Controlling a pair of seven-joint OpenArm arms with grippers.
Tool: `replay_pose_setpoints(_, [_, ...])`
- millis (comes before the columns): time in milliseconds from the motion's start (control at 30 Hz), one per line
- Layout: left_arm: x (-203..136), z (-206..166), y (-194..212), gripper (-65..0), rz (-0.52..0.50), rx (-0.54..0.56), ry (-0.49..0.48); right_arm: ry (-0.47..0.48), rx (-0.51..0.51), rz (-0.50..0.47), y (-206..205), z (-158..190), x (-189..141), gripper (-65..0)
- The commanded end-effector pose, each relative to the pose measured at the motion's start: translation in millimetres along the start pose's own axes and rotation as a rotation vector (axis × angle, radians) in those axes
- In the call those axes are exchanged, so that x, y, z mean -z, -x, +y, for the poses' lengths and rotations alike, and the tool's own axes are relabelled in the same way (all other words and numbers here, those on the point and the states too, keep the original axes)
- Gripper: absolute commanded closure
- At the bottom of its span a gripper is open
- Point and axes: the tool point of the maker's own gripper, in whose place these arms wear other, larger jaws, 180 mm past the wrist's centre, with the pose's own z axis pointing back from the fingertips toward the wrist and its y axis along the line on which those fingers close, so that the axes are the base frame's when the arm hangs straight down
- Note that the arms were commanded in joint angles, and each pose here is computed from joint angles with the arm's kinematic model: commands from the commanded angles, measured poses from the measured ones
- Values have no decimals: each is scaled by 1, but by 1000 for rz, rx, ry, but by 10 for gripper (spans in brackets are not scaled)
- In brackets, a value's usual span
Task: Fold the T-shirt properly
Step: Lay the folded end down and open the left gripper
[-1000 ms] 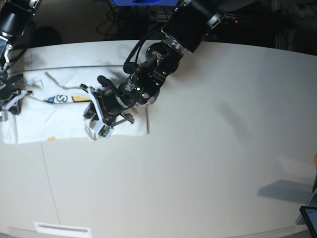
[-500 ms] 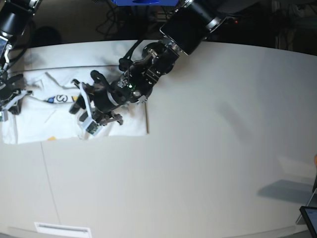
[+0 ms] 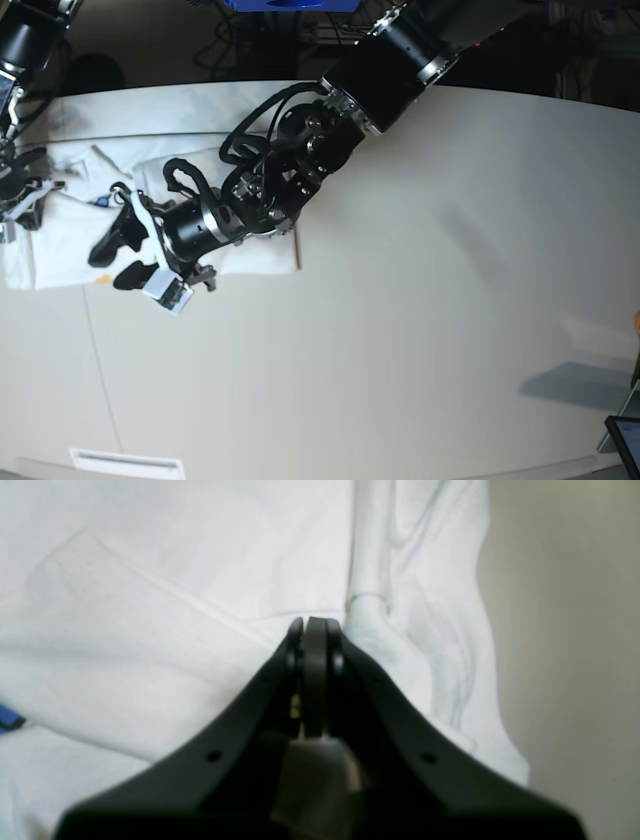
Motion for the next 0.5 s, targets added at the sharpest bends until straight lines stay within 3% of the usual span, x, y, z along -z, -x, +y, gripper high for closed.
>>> replay_pose_setpoints(0, [-5,-2,-10,-178,-35,58,-23,23,-53,163,35,-8,-5,-3])
replay_pose_setpoints(67, [-18,9,5,0,-8,160,-134,22,-52,164,36,-7,-5,-3])
replay_pose_setpoints(200, [-43,35,46,0,71,287,-314,21,-51,164,36,-6,-5,-3])
replay_pose_setpoints(300, [-65,67,74,0,146,307,-442,20,-50,164,36,-5,-4,-3])
replay_pose_setpoints(467, [-82,82,85,0,168,273,-505,20,-50,164,36,-5,-4,-3])
